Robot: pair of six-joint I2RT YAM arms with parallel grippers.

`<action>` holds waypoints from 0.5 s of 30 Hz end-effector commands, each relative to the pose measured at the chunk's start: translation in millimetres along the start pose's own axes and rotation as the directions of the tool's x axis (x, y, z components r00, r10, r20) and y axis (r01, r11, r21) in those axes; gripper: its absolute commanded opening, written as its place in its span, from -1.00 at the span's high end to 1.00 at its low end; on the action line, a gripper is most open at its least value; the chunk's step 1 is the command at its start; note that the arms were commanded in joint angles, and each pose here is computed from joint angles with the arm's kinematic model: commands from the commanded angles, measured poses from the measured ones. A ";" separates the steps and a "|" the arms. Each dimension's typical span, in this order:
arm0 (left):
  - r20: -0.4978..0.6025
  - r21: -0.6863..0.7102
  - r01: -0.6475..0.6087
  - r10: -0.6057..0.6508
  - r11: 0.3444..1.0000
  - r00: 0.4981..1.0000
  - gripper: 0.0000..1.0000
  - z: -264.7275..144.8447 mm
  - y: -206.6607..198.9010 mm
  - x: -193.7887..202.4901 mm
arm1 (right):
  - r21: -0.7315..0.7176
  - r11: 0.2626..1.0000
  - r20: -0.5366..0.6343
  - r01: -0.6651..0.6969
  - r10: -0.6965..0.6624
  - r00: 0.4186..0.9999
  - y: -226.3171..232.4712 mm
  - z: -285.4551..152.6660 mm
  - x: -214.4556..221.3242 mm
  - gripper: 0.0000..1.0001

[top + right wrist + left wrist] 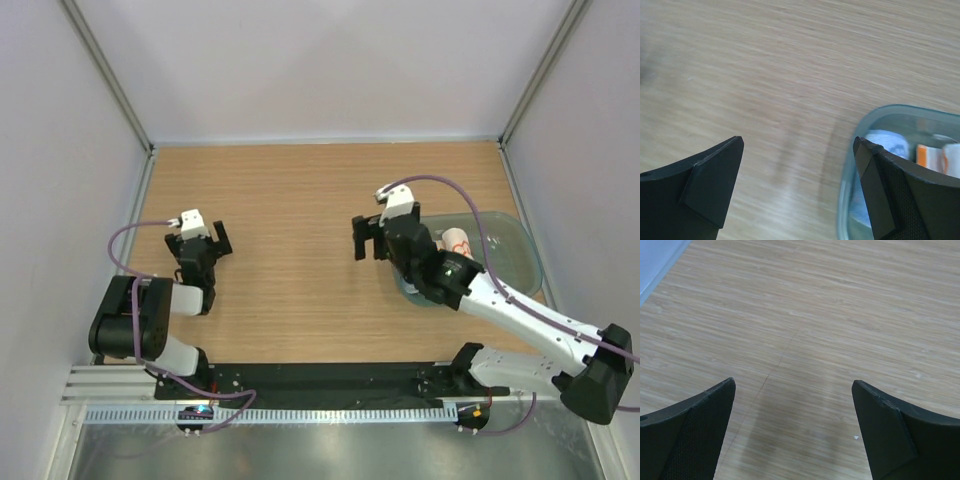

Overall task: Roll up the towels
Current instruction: Place the rolled towel into the container

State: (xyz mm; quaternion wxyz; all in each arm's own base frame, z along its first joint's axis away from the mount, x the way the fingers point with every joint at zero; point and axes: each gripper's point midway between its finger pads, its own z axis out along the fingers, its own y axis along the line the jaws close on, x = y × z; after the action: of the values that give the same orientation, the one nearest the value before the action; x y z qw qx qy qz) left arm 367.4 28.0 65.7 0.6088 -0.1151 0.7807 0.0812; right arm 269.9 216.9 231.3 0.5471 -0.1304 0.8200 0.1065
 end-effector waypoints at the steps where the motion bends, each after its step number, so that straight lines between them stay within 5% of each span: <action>1: 0.113 0.024 0.025 -0.027 0.999 0.993 -1.00 2.3 -3.9 -29.4 | 0.175 0.975 0.112 -0.134 0.116 0.987 -67.6 12.9 -27.2 -0.99; 8: 0.113 0.023 0.026 -0.029 0.999 0.993 -1.00 2.7 -3.5 -29.7 | 0.472 0.869 0.111 -0.147 0.107 0.988 -187.2 11.4 13.0 -0.99; 15: 0.113 0.024 0.026 -0.029 0.999 0.993 -1.00 2.5 -4.1 -29.7 | 0.527 0.829 0.114 -0.186 0.148 0.982 -233.1 34.7 91.9 -1.00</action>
State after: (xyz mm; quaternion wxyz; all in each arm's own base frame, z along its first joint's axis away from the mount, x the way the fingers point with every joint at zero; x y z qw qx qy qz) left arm 372.7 24.1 75.8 0.6270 -0.1114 0.7680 0.0687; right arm 325.6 2.0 133.9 0.5405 0.0969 0.8310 -0.0888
